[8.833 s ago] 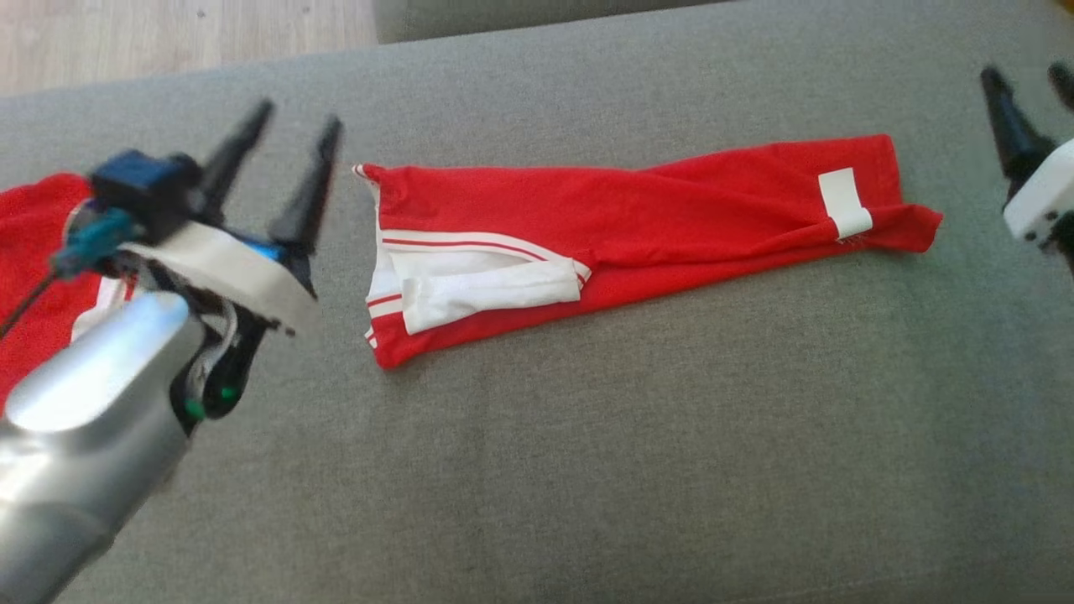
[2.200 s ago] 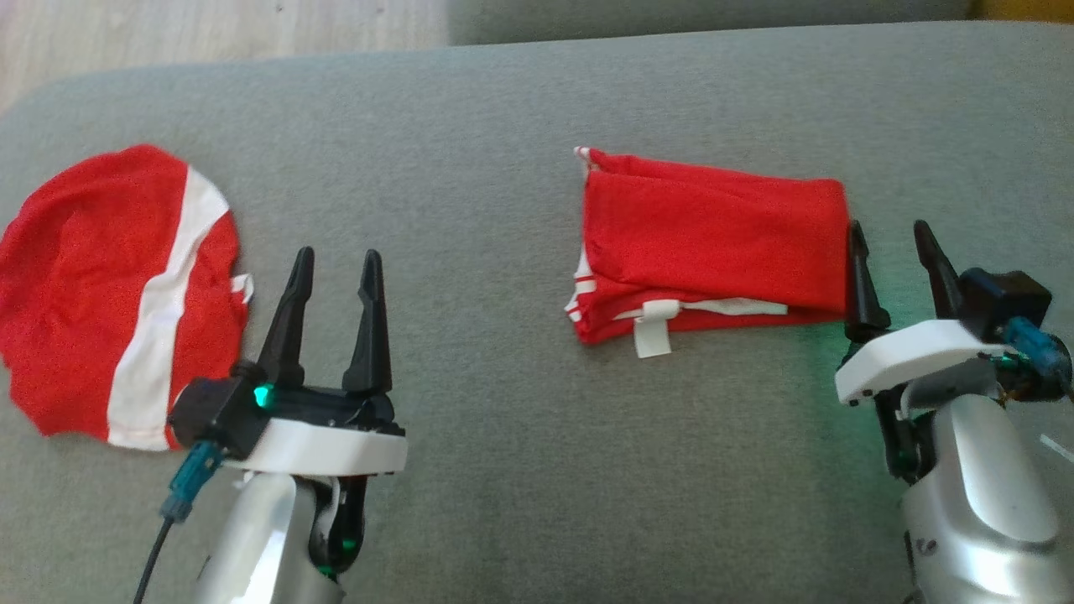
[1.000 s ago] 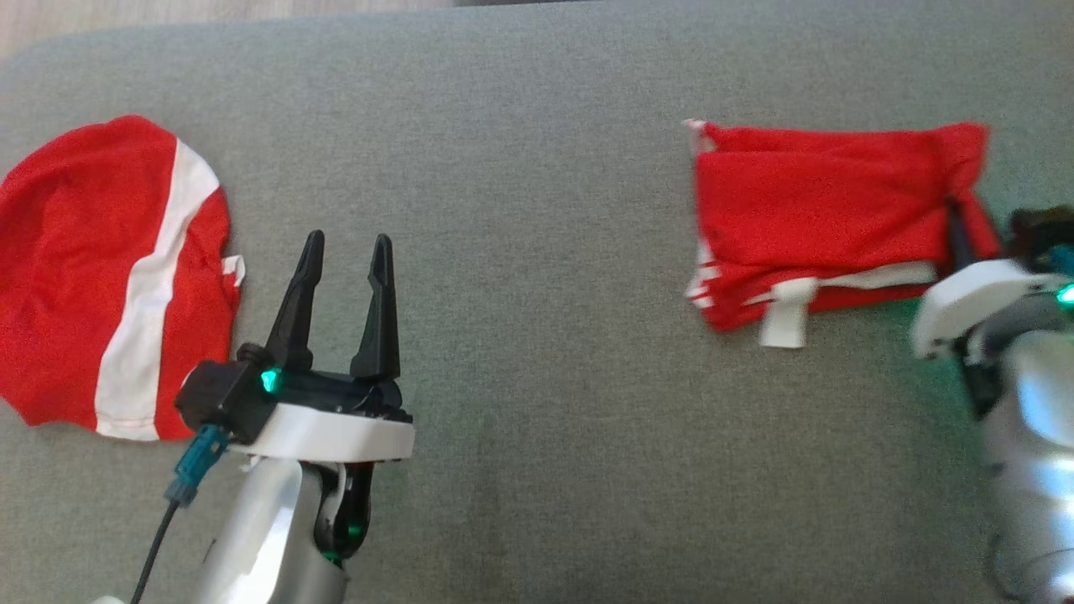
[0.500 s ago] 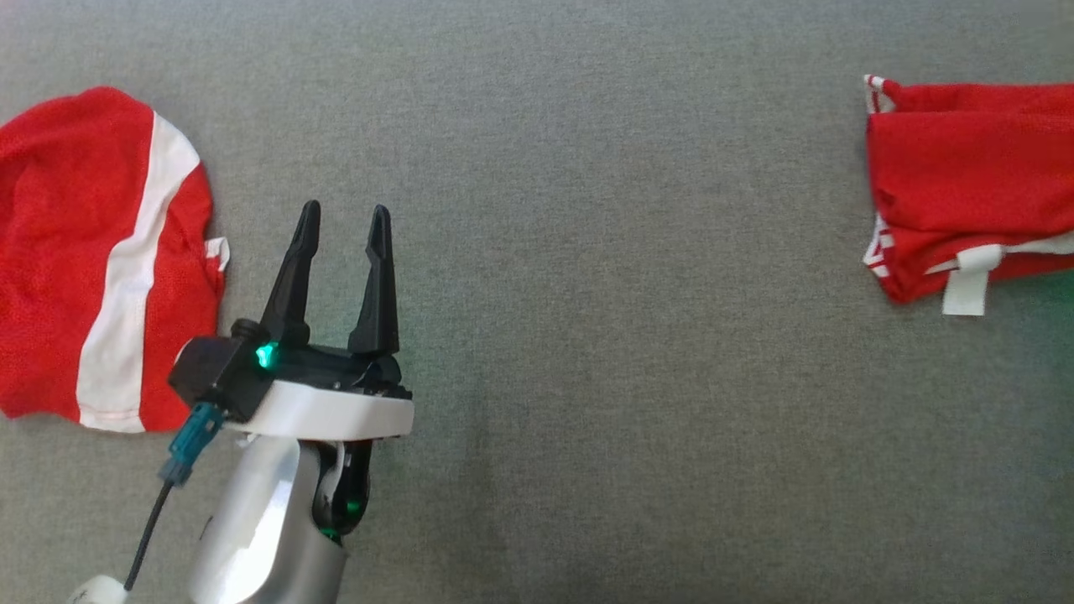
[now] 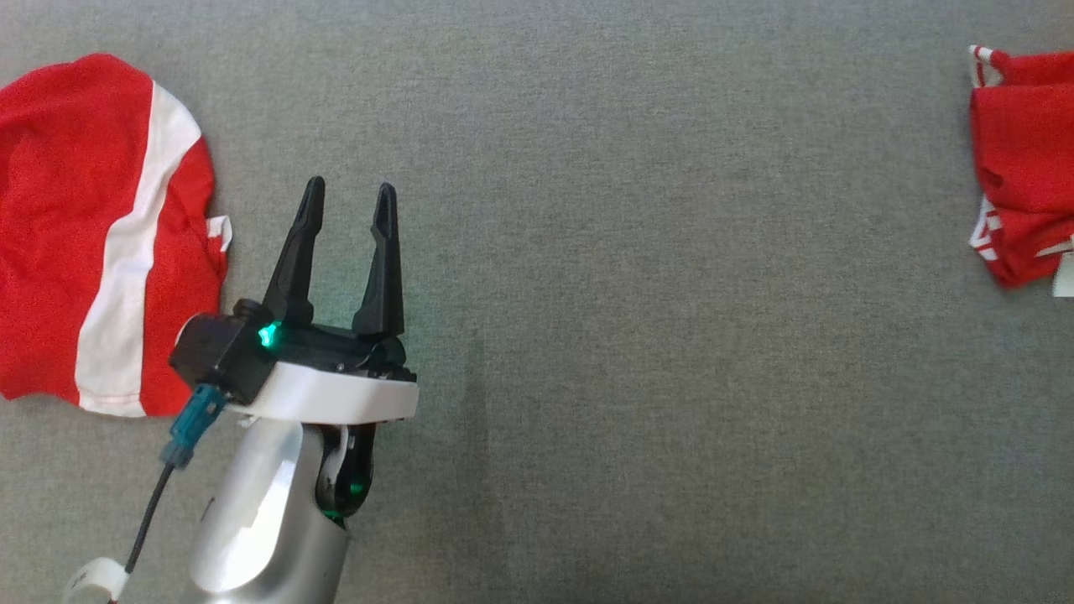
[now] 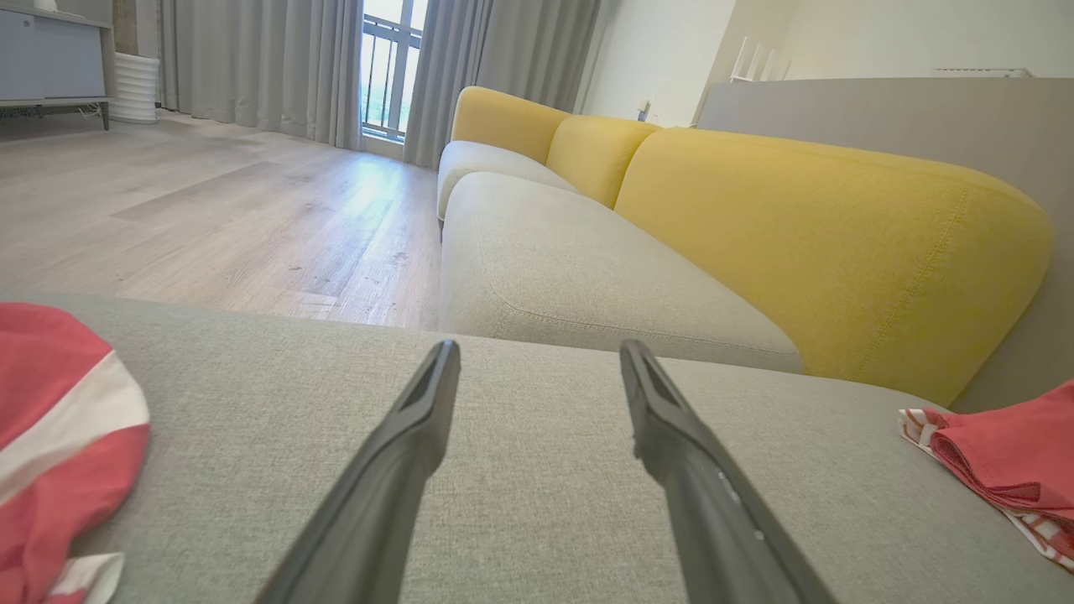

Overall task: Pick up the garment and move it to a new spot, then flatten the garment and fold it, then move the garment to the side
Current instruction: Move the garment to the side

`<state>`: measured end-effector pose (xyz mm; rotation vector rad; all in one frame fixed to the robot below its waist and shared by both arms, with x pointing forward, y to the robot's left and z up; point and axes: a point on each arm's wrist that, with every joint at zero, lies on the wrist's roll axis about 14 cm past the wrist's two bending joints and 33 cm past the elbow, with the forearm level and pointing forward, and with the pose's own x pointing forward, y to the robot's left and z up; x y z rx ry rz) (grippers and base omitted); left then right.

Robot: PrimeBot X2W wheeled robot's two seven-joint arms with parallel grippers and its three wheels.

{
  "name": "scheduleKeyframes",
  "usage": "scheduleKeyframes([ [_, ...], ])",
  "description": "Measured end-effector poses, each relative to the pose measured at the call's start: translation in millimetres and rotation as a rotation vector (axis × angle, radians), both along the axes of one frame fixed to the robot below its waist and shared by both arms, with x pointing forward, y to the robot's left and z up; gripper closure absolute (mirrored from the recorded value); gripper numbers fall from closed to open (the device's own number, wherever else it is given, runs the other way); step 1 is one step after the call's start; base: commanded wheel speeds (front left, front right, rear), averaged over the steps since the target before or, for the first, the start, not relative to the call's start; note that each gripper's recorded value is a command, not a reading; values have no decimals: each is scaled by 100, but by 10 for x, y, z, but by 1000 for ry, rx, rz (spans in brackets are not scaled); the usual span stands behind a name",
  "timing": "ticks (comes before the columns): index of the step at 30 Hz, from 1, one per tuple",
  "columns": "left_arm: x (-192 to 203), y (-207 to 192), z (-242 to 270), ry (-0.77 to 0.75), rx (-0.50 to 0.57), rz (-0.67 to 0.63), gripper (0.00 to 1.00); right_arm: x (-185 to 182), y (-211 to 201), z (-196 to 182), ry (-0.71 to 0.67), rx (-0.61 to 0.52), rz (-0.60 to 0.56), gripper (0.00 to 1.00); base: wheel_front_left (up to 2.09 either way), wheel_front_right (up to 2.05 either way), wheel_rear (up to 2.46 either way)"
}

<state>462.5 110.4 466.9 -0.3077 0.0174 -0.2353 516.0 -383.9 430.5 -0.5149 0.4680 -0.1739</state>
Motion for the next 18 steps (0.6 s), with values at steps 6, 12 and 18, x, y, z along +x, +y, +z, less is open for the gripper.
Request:
scheduleKeyframes([
  [6,16,-1,-5,0,0,0,0,107,-1,123,-51,4,-13,0,0,0,0],
  [12,0,-30,157,-38,-4,-7,0,155,218,385,-177,55,14,0,0,0,0],
  [18,-73,-37,394,-93,-13,-4,0,205,775,879,-393,184,100,0,0,0,0],
])
